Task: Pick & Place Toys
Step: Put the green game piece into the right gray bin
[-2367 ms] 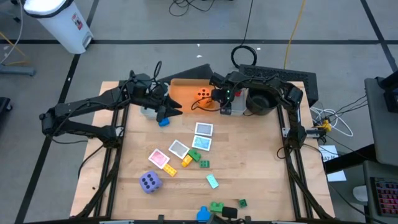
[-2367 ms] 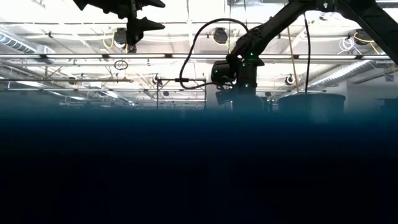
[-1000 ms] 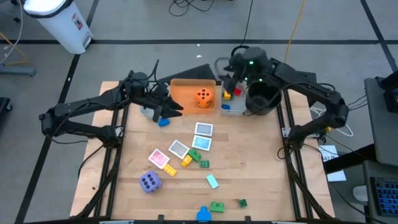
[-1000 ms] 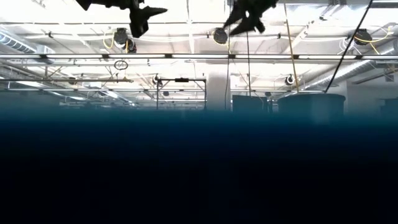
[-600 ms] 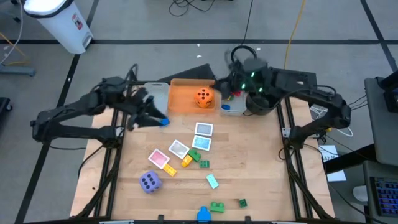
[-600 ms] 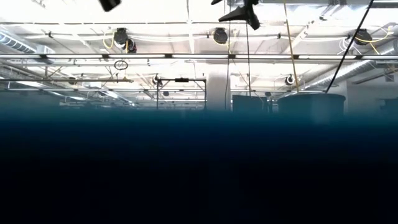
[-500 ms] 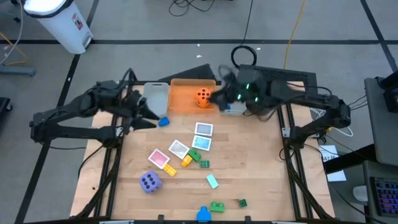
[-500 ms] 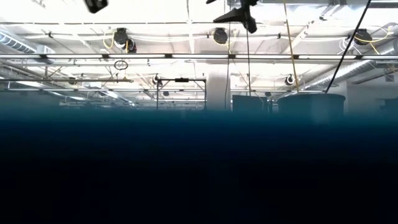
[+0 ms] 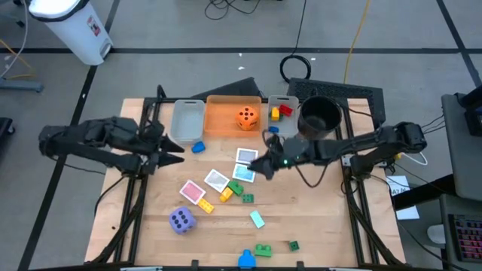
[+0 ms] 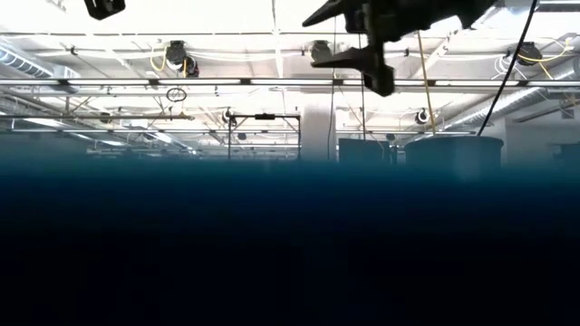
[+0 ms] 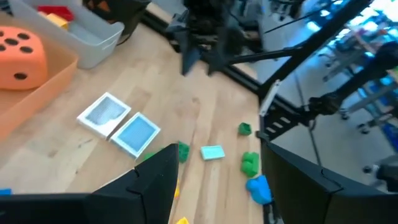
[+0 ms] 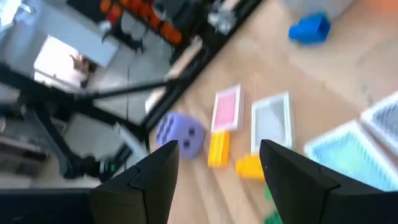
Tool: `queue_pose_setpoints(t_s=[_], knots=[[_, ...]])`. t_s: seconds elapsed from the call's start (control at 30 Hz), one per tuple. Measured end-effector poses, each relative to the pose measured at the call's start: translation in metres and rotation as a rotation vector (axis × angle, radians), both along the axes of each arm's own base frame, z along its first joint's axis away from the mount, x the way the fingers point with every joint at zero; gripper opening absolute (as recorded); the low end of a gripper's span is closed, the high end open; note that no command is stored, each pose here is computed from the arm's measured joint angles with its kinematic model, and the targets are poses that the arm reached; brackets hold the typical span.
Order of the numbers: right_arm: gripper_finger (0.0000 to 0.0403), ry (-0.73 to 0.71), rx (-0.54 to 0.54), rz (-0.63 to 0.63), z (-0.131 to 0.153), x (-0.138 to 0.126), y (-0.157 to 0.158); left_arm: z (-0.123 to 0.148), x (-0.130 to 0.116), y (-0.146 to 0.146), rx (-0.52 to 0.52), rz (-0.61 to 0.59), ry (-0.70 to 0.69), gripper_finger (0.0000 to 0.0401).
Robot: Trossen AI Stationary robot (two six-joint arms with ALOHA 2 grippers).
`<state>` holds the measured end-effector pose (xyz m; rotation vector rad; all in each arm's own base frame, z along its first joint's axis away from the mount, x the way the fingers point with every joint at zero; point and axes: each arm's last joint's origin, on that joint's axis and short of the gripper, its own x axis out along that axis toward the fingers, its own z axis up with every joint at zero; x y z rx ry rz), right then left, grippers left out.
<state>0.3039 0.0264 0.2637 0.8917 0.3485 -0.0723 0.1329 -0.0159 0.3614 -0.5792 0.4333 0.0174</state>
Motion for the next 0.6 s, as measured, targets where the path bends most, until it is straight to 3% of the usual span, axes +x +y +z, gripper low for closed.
queue_pose_setpoints(t_s=[0.23,0.6], knots=[[0.0214,0.088,-0.099,0.195,-0.011,-0.012,0.046,-0.012,0.043,-0.025,-0.02,0.047,0.039,0.0237],[0.0214,0.281,-0.218,0.46,-0.028,-0.046,0.106,-0.041,0.118,-0.076,-0.186,0.008,-0.014,0.0237]])
